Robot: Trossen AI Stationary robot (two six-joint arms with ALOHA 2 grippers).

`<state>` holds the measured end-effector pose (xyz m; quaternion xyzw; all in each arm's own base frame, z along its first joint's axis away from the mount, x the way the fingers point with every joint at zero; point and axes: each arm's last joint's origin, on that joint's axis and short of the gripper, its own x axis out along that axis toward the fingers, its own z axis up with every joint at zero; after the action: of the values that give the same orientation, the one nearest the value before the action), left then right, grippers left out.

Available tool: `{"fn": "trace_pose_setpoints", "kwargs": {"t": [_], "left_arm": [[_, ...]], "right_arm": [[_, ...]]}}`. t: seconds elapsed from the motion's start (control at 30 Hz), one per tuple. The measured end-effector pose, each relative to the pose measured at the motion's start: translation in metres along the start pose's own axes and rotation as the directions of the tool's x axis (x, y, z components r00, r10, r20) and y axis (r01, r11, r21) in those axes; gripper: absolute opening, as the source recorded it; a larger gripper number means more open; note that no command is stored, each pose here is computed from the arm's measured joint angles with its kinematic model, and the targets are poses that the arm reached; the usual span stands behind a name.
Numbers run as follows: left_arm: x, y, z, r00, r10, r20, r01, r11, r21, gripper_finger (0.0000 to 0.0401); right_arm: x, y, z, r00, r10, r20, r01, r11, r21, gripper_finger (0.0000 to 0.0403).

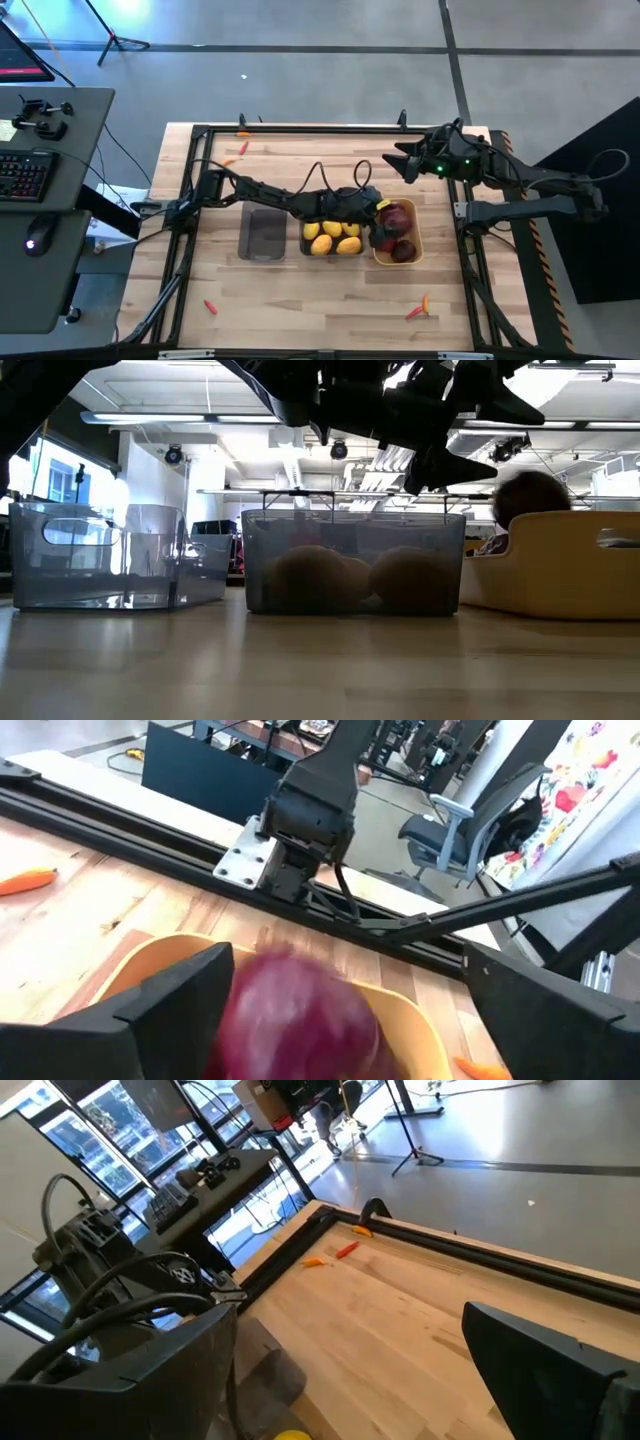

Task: Sort produce into baskets
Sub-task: Put the apple into the yellow bin, then put the orange chili pepper into the left black bin

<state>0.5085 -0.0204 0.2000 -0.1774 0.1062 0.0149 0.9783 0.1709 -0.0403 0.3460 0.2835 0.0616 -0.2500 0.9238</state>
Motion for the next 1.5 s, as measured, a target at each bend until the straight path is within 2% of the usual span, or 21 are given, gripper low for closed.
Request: {"fn": "trace_pose_setpoints", "kwargs": {"t": [0.13,0.23,0.33,0.43,0.53,0.63,0.7,0.87,0.93,1.03,1.13,1.23,1.3,1.37,1.4,1.5], "left_arm": [[0.0,-0.002,-0.004,0.999,-0.016,-0.042,0.015,1.0,-0.009,0.0394],[-0.007,0.0,-0.001,0.982,-0.094,-0.162,0.09,0.995,-0.034,0.0395],[-0.026,0.006,0.017,0.942,-0.151,-0.298,0.15,0.988,-0.025,0.0395],[-0.053,0.015,0.036,0.941,-0.038,-0.335,0.052,0.998,0.033,0.0395],[-0.087,0.032,0.046,0.958,0.105,-0.267,-0.094,0.994,0.052,0.0396],[-0.126,0.048,0.049,0.969,0.161,-0.187,-0.16,0.987,0.018,0.0395],[-0.154,0.055,0.043,0.966,0.189,-0.178,-0.194,0.981,-0.013,0.0395],[-0.208,0.062,0.014,0.949,0.215,-0.229,-0.243,0.964,-0.103,0.0395],[-0.227,0.061,0.007,0.952,0.213,-0.218,-0.251,0.954,-0.166,0.0395],[-0.245,0.063,-0.006,0.946,0.22,-0.236,-0.276,0.932,-0.236,0.0395],[-0.255,0.067,-0.013,0.914,0.319,-0.251,-0.383,0.881,-0.277,0.0395],[-0.261,0.083,-0.013,0.852,0.453,-0.263,-0.516,0.812,-0.273,0.0395],[-0.264,0.095,-0.01,0.832,0.489,-0.262,-0.551,0.785,-0.284,0.0395],[-0.268,0.107,-0.005,0.836,0.487,-0.253,-0.547,0.774,-0.318,0.0395],[-0.27,0.113,-0.004,0.839,0.48,-0.256,-0.543,0.772,-0.331,0.0395],[-0.276,0.128,0.0,0.849,0.456,-0.266,-0.525,0.784,-0.331,0.0395]], "right_arm": [[-0.001,0.0,0.0,1.0,0.002,0.003,-0.002,1.0,-0.003,0.0376],[-0.004,0.0,0.002,1.0,0.007,0.011,-0.007,1.0,-0.006,0.0376],[-0.011,-0.001,0.003,1.0,0.016,0.021,-0.016,1.0,-0.022,0.0376],[-0.019,-0.004,0.003,1.0,0.004,0.011,-0.003,0.999,-0.035,0.0376],[-0.023,-0.009,-0.002,0.999,-0.032,-0.039,0.031,0.999,-0.031,0.0376],[-0.023,-0.015,-0.009,0.99,-0.115,-0.087,0.119,0.992,0.039,0.0376],[-0.018,-0.019,-0.015,0.979,-0.173,-0.104,0.186,0.975,0.125,0.0376],[0.002,-0.034,-0.046,0.951,-0.262,-0.164,0.286,0.947,0.147,0.0376],[0.011,-0.043,-0.054,0.932,-0.326,-0.156,0.354,0.909,0.219,0.0376],[0.023,-0.064,-0.061,0.852,-0.472,-0.227,0.522,0.793,0.313,0.0376],[0.036,-0.084,-0.062,0.76,-0.547,-0.352,0.645,0.702,0.302,0.0376],[0.051,-0.107,-0.063,0.651,-0.606,-0.457,0.752,0.597,0.28,0.0376],[0.062,-0.122,-0.067,0.589,-0.621,-0.517,0.803,0.521,0.288,0.0376],[0.072,-0.137,-0.071,0.542,-0.629,-0.557,0.838,0.46,0.294,0.0376],[0.077,-0.143,-0.073,0.528,-0.625,-0.575,0.847,0.442,0.296,0.0376],[0.091,-0.155,-0.076,0.545,-0.583,-0.603,0.836,0.429,0.341,0.0376]]}}
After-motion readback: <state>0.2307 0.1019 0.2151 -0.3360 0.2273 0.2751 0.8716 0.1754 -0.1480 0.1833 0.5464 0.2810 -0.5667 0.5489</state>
